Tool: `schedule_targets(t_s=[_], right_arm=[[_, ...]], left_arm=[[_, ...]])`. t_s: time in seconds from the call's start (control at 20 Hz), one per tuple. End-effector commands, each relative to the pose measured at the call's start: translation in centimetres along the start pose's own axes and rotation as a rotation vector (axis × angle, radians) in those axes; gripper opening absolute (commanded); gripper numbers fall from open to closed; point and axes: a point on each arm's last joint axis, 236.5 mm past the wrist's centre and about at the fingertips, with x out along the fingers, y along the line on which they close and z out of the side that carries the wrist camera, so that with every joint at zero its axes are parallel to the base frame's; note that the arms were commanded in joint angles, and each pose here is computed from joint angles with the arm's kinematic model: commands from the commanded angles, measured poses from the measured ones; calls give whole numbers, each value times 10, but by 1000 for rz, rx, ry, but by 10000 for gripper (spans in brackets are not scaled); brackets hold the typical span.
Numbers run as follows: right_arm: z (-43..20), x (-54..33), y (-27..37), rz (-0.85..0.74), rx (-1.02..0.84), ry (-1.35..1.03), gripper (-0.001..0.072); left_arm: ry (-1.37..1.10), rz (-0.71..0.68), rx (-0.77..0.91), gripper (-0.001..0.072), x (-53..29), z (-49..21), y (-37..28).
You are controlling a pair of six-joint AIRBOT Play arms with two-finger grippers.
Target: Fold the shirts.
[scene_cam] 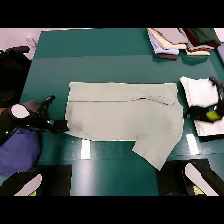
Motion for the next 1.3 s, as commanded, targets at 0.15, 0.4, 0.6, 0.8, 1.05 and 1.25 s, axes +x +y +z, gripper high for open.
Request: schedule_targets(t_s=[0.15, 0.4, 0.6, 0.8, 1.05, 1.25], right_arm=[[-96, 78, -7, 55, 104, 294, 507], [-86, 104, 23, 76, 36, 314, 430], [-85, 113, 33, 44, -68, 300, 137], [-78, 96, 25, -16, -124, 206, 75], [-65, 50, 24, -48, -182, 88, 14], [-66, -4, 36, -68, -246, -5, 13]], left_arm=[[-47, -6, 46, 22, -12, 17, -8], [-47, -6, 47, 22, -12, 17, -8], [-18, -6, 74, 22, -12, 10, -8], [8, 8, 81, 22, -12, 4, -4], [26, 23, 118, 20, -26, -11, -6], [9, 79, 127, 21, -71, -51, -11]])
